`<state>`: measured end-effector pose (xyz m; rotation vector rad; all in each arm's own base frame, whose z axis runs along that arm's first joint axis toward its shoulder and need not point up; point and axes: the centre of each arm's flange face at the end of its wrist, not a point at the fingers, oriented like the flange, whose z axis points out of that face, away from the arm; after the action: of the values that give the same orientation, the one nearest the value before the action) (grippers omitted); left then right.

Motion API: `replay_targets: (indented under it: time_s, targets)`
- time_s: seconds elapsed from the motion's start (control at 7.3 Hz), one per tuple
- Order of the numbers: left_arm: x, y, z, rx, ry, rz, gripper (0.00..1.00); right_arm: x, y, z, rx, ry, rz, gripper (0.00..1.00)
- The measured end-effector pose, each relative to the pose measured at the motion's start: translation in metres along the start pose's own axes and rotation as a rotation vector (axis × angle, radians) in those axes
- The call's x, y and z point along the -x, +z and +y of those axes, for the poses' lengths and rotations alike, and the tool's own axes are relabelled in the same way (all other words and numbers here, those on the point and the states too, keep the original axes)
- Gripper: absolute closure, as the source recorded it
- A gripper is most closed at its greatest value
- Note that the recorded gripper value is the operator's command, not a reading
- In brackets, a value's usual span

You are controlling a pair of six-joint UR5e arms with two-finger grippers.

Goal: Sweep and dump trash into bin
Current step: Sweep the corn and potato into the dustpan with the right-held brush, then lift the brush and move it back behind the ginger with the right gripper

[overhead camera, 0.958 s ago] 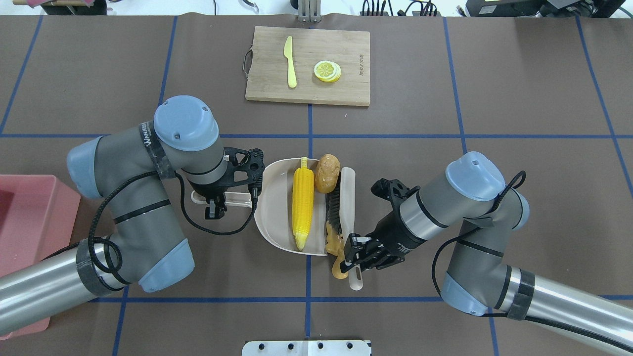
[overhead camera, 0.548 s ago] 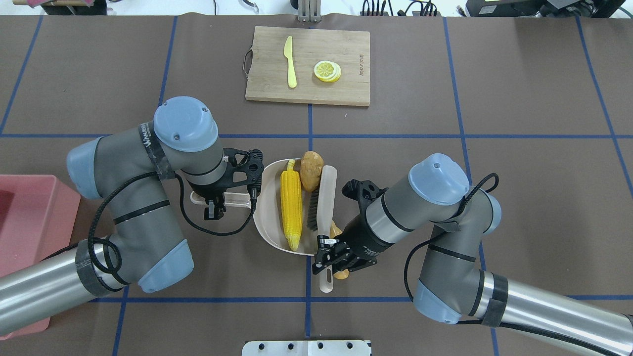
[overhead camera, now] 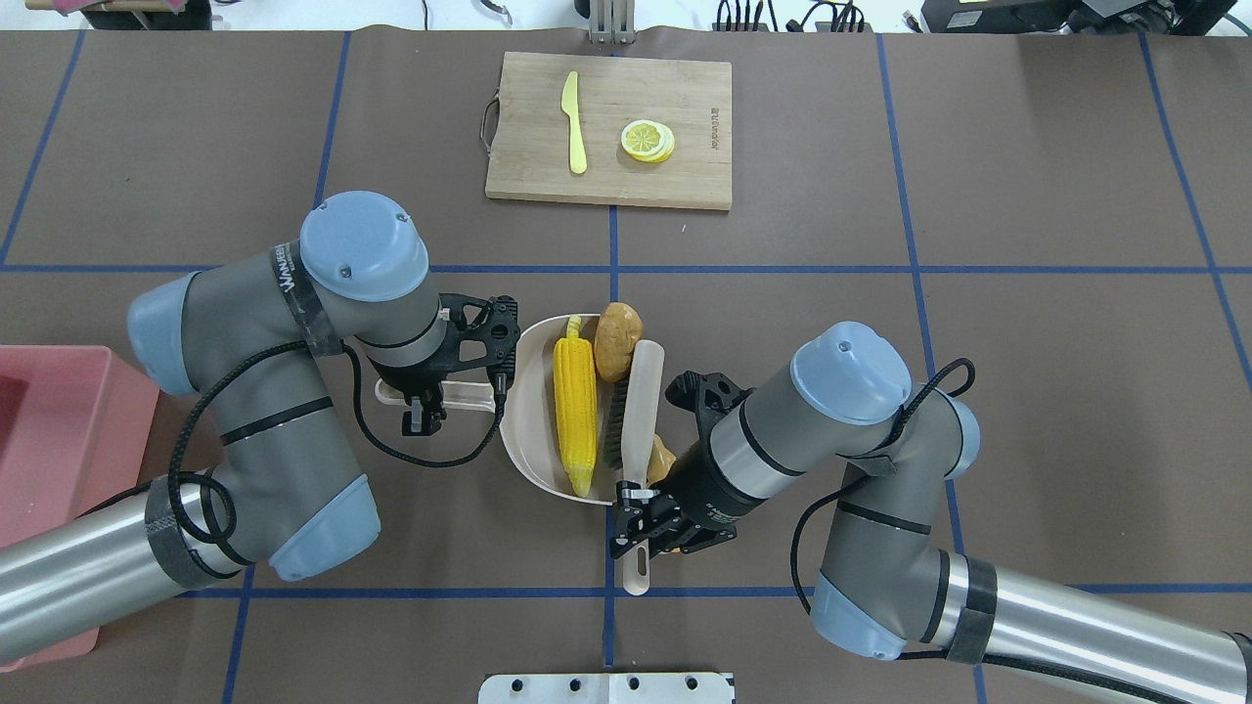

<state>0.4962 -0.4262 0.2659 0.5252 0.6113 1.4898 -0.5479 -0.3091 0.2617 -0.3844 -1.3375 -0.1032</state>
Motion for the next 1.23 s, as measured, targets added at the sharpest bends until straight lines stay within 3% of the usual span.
replay_targets:
  time_s: [0.55,1.23]
  targets:
    - [-0.001,0.0,-0.001,-0.002,0.002,0.0,1.0,-0.011,-0.036,-0.022,-0.021,0.02,-0.004,1.0]
    - [-0.003,0.005,0.007,-0.001,0.001,0.003,1.0,-0.028,-0.092,-0.038,-0.003,0.042,-0.017,1.0]
